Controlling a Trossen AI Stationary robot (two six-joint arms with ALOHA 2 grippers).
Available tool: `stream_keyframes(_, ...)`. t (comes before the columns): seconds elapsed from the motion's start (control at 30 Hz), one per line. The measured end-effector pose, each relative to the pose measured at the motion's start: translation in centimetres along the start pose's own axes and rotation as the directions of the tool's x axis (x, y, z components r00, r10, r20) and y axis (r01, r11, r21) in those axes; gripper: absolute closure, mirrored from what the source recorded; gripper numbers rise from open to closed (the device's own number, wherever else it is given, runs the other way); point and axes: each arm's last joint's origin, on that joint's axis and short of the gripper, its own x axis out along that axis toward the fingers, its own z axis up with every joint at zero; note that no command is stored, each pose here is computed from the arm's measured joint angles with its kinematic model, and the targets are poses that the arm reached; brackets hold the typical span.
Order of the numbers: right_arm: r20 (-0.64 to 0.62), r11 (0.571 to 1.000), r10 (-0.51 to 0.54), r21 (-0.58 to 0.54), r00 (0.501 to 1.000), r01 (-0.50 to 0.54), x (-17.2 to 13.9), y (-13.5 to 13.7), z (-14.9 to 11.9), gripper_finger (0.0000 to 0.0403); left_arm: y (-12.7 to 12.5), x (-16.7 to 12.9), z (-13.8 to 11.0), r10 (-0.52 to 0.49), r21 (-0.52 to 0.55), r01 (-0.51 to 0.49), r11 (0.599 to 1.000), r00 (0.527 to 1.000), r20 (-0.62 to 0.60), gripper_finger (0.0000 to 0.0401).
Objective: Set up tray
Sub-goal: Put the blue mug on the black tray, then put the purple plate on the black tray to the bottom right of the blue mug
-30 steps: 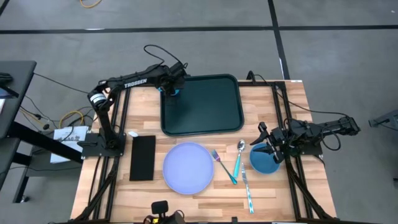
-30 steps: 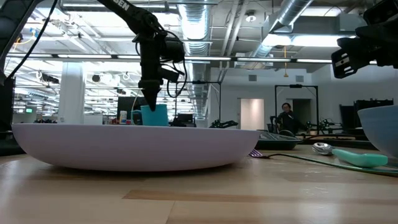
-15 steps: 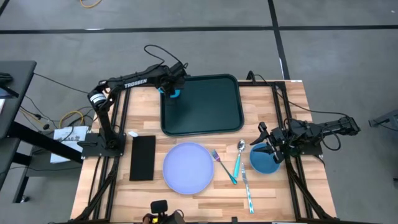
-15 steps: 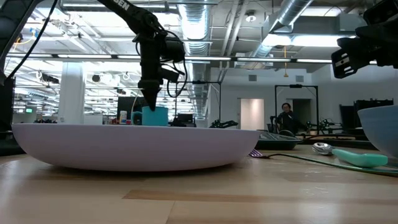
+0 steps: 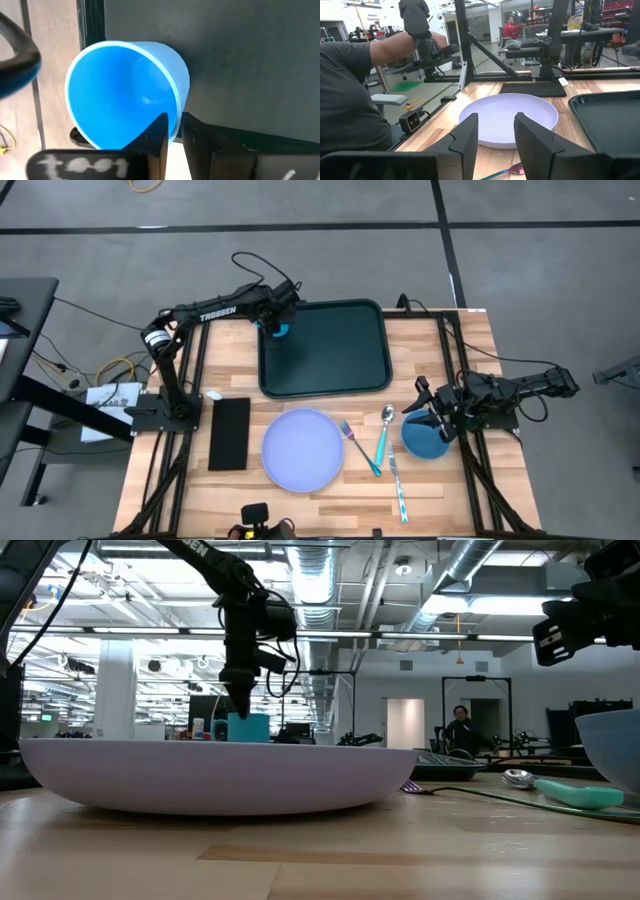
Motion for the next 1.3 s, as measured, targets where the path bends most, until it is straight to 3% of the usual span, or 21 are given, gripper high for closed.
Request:
stream_keyframes(0.17,0.0,1.0,0.0,0.0,1.0,0.0,0.0,0.0,0.0,0.0284,-0.1,0.0,0.0,-0.023,0.001,0.023,1.0,1.0,0.006,0.0333)
stream_keyframes(0.6,0.0,1.0,0.0,0.0,1.0,0.0,0.0,0.0,0.0,0.0284,-0.1,-0.1,-0.3,0.001,0.01,-0.001,1.0,0.999,-0.038,0.022)
stream_keyframes(0.87,0.0,1.0,0.0,0.0,1.0,0.0,0.0,0.0,0.0,0.0284,0.7,-3.2,0.1,-0.013,-0.019,0.012,1.0,0.998,-0.062,0.0176)
stream_keyframes(1.03,0.001,1.0,0.0,0.0,1.0,0.0,0.0,0.0,0.0,0.0284,0.3,-7.5,0.5,-0.188,-0.086,0.187,0.979,0.982,-0.01,0.017)
stream_keyframes(1.1,0.0,1.0,0.0,0.0,1.0,0.0,0.0,0.0,0.0,0.0284,-0.6,-9.2,0.8,-0.311,-0.187,0.312,0.931,0.95,0.032,0.017)
stream_keyframes(1.17,0.001,1.0,0.0,0.0,1.0,0.0,0.0,0.0,0.0,0.0284,-2.2,-10.3,1.0,-0.468,-0.253,0.472,0.844,0.88,0.082,0.017)
stream_keyframes(1.23,0.0,1.0,0.0,0.0,1.0,0.0,0.0,0.0,0.0,0.0284,-4.9,-11.4,1.5,-0.557,-0.194,0.564,0.803,0.825,0.093,0.0169)
stream_keyframes(1.3,0.001,1.0,0.0,0.0,1.0,0.0,0.0,0.0,0.0,0.0284,-8.5,-12.2,2.0,-0.586,-0.11,0.589,0.801,0.808,0.064,0.0169)
